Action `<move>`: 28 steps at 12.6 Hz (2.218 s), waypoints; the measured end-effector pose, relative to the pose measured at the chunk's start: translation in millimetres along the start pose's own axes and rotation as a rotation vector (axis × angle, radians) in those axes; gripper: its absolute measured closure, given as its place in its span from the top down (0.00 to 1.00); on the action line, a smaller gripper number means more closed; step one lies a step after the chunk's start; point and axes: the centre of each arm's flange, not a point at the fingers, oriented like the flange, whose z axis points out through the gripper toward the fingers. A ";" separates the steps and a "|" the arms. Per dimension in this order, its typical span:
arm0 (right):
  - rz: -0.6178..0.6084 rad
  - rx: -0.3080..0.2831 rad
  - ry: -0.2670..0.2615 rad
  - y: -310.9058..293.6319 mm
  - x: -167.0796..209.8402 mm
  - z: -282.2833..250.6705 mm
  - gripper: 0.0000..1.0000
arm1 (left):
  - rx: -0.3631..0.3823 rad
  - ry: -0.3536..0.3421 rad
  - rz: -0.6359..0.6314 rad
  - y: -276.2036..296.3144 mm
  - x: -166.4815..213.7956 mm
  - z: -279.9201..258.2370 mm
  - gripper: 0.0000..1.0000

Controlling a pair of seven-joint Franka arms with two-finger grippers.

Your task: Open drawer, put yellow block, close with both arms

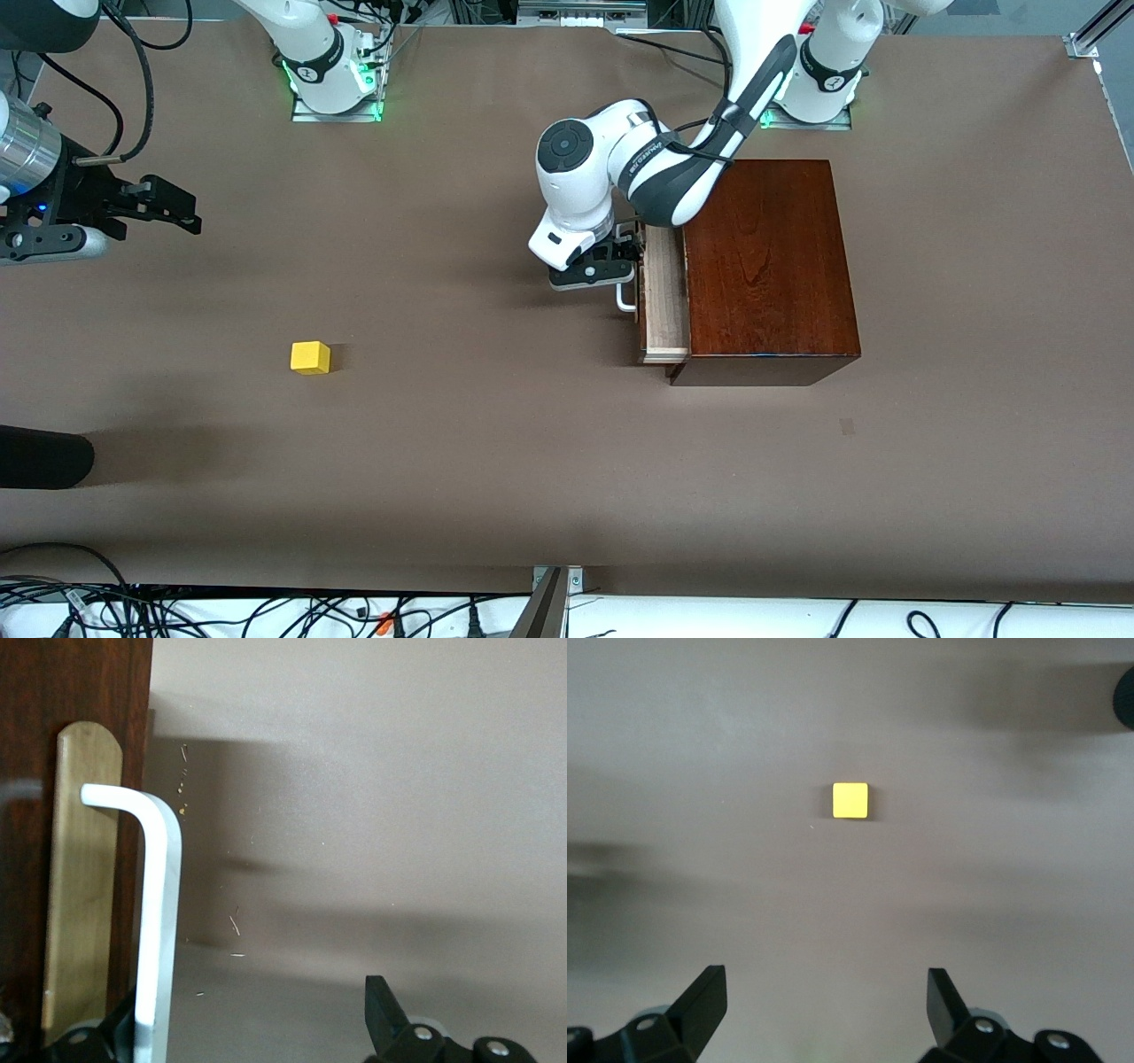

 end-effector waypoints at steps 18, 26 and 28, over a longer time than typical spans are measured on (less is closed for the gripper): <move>0.005 -0.004 0.037 2.8 25.2 23.8 1.00 | 0.099 -0.043 0.102 -4.8 23.8 -81.0 1.00; 0.009 -0.018 -0.094 6.5 71.7 139.0 1.00 | 0.027 -0.109 0.214 -232.9 144.8 -212.5 1.00; 0.006 -0.021 -0.087 6.0 83.0 183.7 1.00 | -0.017 -0.119 0.214 -300.4 172.0 -222.0 1.00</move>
